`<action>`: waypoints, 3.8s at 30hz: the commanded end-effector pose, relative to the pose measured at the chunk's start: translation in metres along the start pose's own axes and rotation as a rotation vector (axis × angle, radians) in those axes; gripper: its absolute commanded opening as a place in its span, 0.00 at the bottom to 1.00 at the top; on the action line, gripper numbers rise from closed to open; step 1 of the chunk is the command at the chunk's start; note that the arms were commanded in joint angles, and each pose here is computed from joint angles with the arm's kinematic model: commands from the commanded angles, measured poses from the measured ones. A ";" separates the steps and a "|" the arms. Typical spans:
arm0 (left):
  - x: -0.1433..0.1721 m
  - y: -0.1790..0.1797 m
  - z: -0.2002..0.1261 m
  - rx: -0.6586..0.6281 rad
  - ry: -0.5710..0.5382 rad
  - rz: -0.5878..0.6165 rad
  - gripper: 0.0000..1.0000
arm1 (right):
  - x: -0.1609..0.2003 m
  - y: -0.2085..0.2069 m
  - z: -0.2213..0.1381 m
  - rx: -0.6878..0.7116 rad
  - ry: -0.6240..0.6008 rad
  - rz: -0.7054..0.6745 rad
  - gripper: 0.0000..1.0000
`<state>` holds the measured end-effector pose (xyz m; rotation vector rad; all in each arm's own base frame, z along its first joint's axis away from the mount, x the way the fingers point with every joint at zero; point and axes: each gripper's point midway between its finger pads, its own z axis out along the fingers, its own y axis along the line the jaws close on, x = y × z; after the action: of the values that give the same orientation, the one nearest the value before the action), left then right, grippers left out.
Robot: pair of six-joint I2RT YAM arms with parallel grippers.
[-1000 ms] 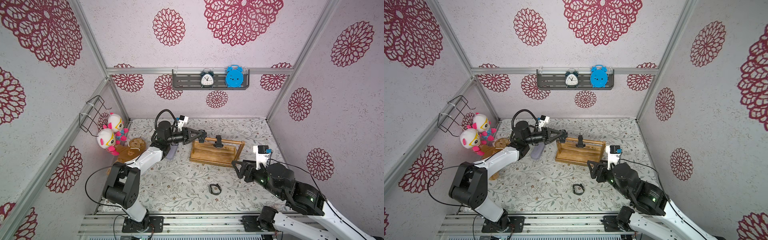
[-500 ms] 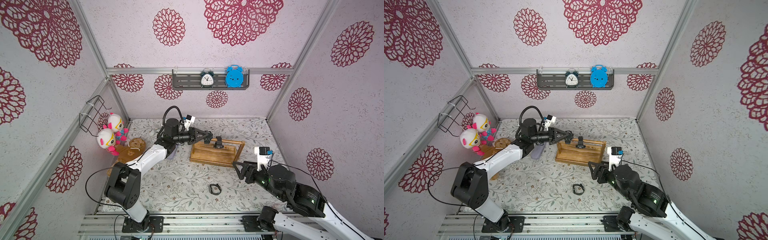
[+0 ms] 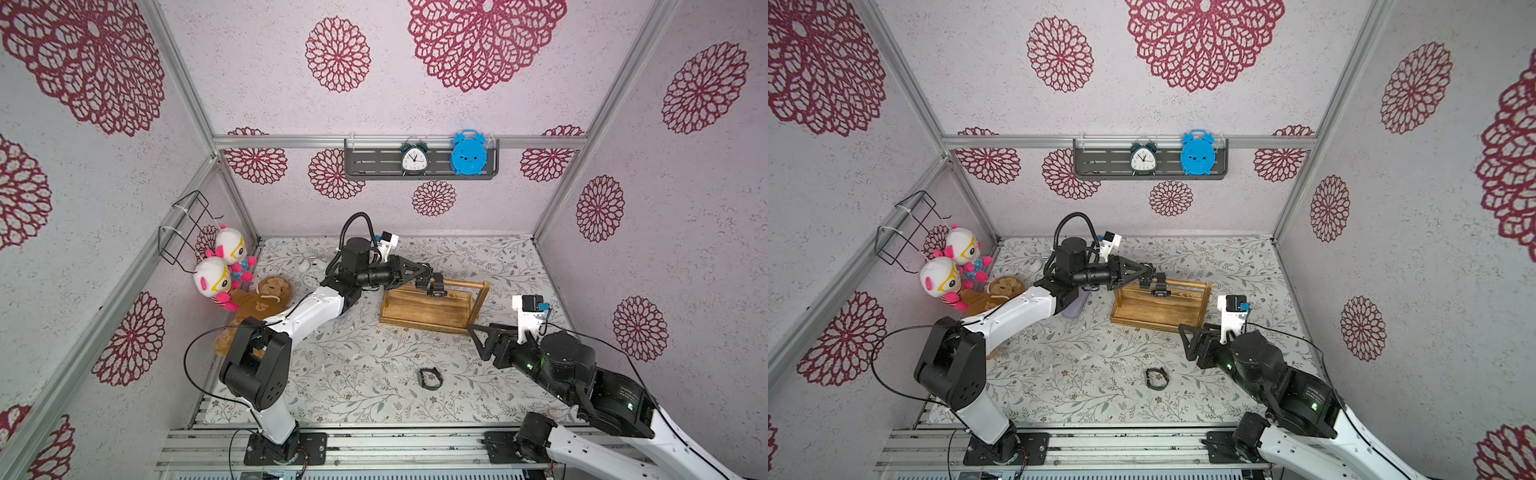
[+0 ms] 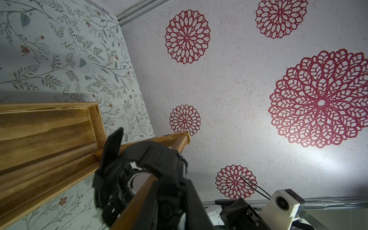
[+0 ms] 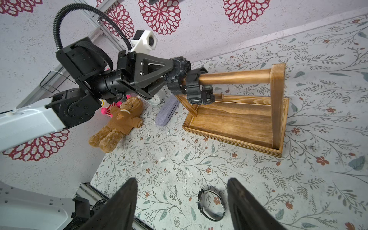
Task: Place watch on stand
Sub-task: Place the watch on the stand, then pick up the watch at the center of the board.
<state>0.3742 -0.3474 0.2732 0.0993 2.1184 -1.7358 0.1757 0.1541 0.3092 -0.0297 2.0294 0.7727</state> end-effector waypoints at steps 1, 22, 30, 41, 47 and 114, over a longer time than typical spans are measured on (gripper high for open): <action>-0.006 -0.001 0.005 -0.015 -0.024 0.004 0.15 | -0.004 -0.004 -0.002 0.014 -0.027 0.021 0.74; 0.004 0.004 0.009 -0.144 0.004 0.077 0.66 | -0.003 -0.004 -0.002 0.010 -0.026 0.029 0.74; 0.000 0.003 0.002 -0.209 -0.022 0.138 0.74 | -0.003 -0.003 0.001 0.009 -0.024 0.026 0.74; -0.010 -0.006 -0.006 -0.241 -0.076 0.202 0.97 | -0.004 -0.001 0.002 0.009 -0.025 0.021 0.74; -0.019 -0.014 -0.012 -0.273 -0.110 0.251 0.97 | -0.004 0.000 0.003 0.007 -0.022 0.019 0.74; 0.098 0.038 -0.228 -0.599 -0.531 0.349 0.97 | 0.203 -0.002 0.093 0.001 0.672 -0.046 0.61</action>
<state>0.2383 -0.1423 0.2394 -0.0946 1.9633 -0.7593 0.1292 0.2442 0.1034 -0.3821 2.6723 0.7496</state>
